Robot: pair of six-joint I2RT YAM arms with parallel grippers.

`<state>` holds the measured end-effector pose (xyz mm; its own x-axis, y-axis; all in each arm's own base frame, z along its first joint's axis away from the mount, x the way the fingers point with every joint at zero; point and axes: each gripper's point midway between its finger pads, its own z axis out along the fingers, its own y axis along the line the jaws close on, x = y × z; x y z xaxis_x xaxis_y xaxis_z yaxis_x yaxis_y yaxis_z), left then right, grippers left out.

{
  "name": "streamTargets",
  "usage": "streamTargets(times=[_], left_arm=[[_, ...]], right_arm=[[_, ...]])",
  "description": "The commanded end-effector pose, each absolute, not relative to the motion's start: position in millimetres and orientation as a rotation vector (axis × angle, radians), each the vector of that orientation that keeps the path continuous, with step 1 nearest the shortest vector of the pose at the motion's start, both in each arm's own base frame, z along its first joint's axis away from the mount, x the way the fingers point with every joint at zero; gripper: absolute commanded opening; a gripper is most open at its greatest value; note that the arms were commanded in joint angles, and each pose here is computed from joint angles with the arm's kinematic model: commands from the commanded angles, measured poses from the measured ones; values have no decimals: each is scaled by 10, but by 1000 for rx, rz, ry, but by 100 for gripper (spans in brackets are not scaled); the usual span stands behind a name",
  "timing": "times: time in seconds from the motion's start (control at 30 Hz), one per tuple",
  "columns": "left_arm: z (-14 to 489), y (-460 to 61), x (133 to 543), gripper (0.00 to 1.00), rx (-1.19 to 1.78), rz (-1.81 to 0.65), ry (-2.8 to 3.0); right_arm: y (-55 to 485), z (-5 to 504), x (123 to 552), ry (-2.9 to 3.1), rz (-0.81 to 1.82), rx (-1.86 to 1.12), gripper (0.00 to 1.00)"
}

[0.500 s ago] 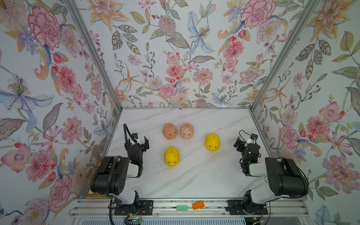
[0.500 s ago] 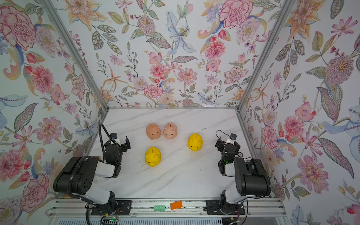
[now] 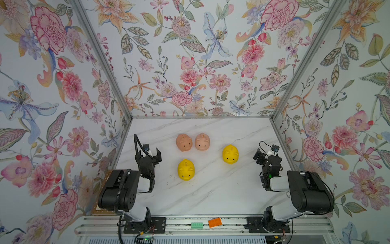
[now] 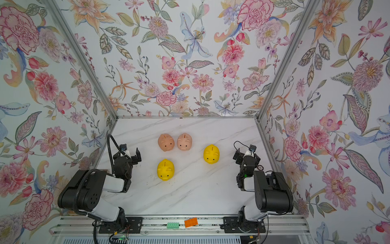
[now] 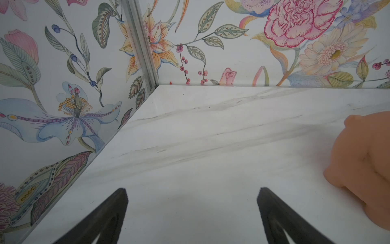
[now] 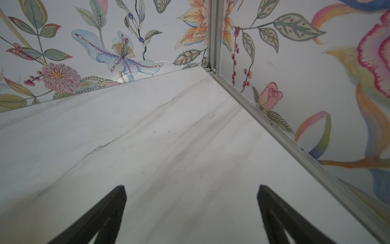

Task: Open piggy banks
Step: Adjust the piggy bank at the center of the board.

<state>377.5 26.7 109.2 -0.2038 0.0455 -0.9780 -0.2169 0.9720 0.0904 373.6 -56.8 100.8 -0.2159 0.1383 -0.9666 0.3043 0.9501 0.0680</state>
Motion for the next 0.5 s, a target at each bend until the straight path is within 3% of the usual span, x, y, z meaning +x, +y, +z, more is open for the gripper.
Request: streamTargets(times=[0.0, 0.47], left_arm=[[1191, 311, 3827, 99, -134, 257, 1725], [1194, 310, 3826, 99, -129, 253, 1725]], right_arm=[[-598, 1088, 3793, 1766, -180, 325, 99], [-598, 1092, 3795, 1764, -180, 325, 99]])
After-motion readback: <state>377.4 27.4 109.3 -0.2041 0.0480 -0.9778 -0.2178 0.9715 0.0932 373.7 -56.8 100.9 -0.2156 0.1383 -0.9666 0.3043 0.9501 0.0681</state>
